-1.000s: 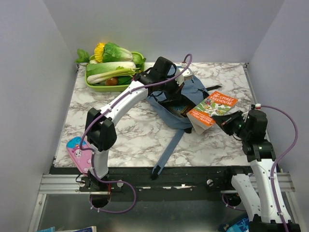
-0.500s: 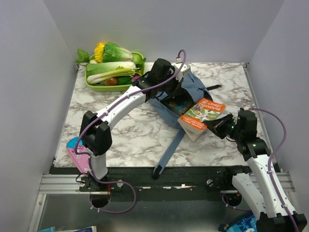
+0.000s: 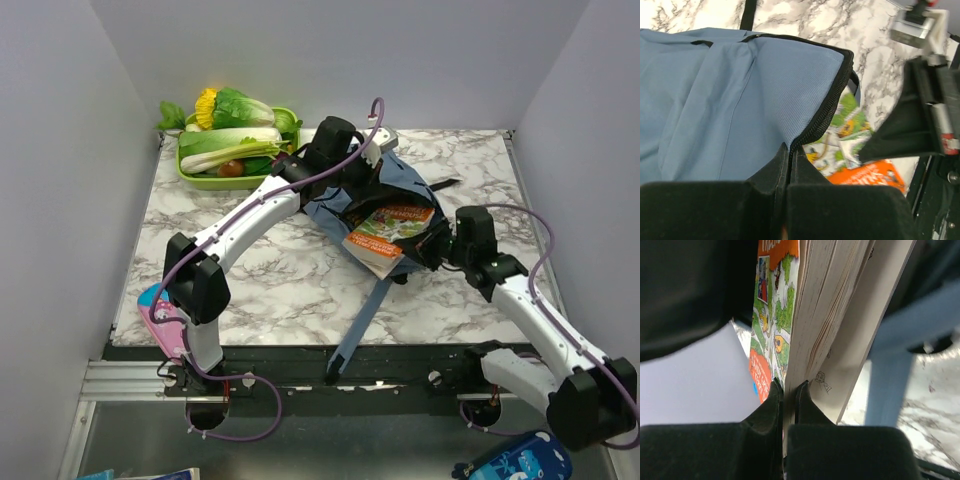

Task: Pack the student bag
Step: Place the book in the student bag.

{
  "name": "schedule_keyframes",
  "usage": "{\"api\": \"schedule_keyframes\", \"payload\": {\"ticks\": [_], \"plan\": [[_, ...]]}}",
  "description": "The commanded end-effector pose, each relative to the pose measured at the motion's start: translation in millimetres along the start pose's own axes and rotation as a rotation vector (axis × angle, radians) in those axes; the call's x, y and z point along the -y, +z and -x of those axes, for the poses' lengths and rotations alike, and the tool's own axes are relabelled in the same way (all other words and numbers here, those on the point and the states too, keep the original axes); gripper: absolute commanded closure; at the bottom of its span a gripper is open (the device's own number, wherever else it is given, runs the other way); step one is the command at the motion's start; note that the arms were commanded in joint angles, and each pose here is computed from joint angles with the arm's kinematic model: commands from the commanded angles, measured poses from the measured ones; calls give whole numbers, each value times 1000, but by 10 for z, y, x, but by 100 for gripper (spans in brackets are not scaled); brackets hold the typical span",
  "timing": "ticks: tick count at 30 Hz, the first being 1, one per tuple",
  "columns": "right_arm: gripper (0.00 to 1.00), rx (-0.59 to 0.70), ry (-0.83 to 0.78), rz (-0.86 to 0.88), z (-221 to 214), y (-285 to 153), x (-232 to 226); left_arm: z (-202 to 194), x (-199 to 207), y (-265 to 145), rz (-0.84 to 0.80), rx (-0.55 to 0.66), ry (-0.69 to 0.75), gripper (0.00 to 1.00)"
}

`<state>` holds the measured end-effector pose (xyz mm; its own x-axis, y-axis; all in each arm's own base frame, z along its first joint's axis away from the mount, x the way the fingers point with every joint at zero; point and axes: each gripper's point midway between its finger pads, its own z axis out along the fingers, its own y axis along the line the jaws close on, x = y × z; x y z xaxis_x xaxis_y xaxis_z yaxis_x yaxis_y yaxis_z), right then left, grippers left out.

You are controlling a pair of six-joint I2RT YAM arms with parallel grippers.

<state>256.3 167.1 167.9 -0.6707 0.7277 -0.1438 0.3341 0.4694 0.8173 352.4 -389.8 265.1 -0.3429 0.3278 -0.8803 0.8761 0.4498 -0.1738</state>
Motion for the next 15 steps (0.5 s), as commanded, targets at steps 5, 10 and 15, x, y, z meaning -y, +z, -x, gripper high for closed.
{"api": "schedule_keyframes", "payload": {"ticks": [5, 10, 15], "plan": [[99, 247, -129, 67, 503, 274, -506, 357, 430, -326, -148, 58, 107, 100], [99, 407, -216, 0, 904, 567, -507, 196, 466, -339, -176, 2, 105, 100], [99, 435, -274, -48, 889, 906, -465, 70, 482, -374, -197, -66, 100, 96]]}}
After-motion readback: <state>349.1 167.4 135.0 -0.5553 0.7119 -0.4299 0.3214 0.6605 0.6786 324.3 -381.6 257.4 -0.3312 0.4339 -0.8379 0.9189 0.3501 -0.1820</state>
